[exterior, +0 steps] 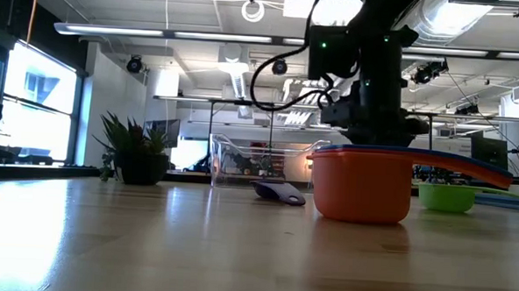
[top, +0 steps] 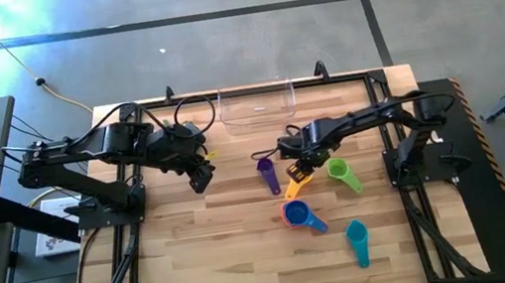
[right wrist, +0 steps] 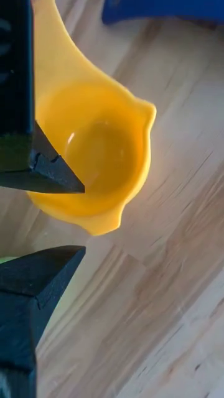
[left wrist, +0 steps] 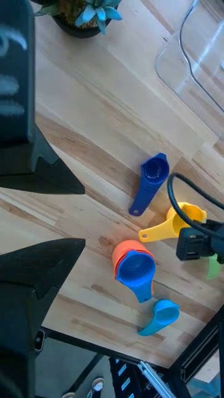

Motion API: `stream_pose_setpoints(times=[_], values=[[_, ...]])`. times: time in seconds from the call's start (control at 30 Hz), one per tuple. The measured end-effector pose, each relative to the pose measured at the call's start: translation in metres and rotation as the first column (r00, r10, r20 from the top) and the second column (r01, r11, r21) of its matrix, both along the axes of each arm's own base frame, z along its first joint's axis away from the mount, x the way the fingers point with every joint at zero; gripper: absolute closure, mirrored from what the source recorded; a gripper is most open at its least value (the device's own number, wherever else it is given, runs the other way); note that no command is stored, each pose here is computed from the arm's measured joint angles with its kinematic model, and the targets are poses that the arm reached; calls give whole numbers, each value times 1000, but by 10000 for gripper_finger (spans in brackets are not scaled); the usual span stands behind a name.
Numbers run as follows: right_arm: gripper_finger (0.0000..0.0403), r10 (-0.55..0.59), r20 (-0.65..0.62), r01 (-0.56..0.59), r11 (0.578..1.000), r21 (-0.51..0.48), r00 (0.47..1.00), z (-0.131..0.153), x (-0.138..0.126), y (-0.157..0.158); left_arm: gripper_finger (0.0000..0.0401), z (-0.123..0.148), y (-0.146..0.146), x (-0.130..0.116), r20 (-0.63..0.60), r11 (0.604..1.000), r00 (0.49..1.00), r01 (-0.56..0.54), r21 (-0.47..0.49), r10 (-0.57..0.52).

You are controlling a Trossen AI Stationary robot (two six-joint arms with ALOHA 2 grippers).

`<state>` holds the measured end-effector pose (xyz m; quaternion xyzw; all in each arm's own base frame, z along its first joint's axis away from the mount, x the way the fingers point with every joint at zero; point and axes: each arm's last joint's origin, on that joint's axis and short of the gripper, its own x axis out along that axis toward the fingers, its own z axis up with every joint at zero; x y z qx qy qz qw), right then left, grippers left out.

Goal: Nest measuring cups in basket
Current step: Stack the yellow measuring cup on top of the blue measuring cup

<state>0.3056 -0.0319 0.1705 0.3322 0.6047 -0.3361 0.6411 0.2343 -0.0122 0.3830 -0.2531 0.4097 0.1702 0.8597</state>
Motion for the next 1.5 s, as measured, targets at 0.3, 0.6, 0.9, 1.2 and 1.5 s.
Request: stream_pose_setpoints(times=[0.3, 0.6, 0.9, 1.2, 1.5], values=[[302, 12, -11, -12, 1000, 2, 1000, -13, 6, -1, 288, 0, 0, 0, 0, 1000, 1000, 0, 0, 0], [386, 21, -13, -21, 1000, -11, 1000, -12, 6, -1, 288, 0, 0, 0, 0, 1000, 1000, 0, 0, 0], [399, -5, 10, 6, 998, -62, 1000, -3, 3, -5, 288, 0, 0, 0, 0, 1000, 1000, 1, 0, -1], [401, 49, 94, -36, 991, -131, 994, 28, -7, -10, 288, 0, 0, 0, -1, 1000, 1000, 4, 2, -4], [402, 253, 190, -224, 961, -159, 949, 66, -17, -2, 288, 0, 0, 0, 0, 1000, 1000, 1, 0, -1]])
